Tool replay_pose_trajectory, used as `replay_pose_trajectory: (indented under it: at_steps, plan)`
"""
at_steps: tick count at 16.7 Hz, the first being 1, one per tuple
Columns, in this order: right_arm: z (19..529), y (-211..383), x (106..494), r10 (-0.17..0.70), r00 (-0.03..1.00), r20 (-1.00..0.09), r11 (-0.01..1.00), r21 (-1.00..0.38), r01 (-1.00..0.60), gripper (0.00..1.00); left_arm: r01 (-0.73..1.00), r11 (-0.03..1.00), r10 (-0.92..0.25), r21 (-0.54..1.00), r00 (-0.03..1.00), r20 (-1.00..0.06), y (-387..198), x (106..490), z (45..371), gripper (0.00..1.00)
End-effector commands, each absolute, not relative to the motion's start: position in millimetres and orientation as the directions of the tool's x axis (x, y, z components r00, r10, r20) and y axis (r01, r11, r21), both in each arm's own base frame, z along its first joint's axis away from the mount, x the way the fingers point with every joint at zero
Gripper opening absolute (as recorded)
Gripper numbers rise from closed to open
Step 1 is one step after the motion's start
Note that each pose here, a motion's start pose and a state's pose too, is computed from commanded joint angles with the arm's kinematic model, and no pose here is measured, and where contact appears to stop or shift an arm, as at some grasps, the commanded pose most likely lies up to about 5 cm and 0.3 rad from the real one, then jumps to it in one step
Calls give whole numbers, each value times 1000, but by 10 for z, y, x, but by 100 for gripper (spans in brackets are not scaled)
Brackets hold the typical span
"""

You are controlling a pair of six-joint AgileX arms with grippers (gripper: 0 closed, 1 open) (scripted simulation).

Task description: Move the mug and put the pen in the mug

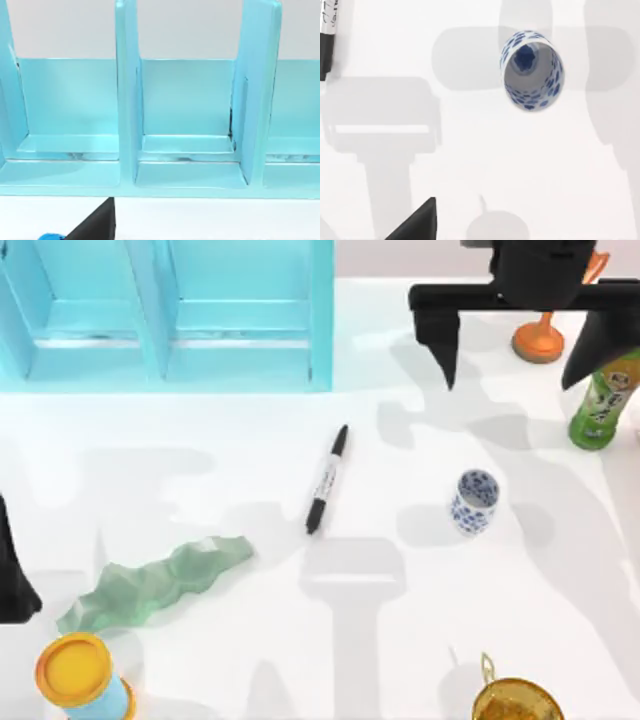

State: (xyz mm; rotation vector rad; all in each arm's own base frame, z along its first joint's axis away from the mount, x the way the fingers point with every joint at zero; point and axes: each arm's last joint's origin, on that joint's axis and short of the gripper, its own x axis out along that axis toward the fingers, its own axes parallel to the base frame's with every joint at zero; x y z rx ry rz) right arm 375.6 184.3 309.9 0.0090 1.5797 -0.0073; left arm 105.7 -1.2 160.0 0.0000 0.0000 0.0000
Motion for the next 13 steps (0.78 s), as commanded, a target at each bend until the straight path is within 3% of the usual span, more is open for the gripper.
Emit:
replay_pose_trajectory:
  at_steps: [7,13]
  plan:
    - [3121,1872,3752,8,-2,-1000,1000,8,18,100,0,1000,0,0,1000,0,-12,1057,1600,100]
    - [2462,2424,4016,82,20,-996,983,84,165,100,0,1000,0,0,1000,0,-12,1057,1600,100]
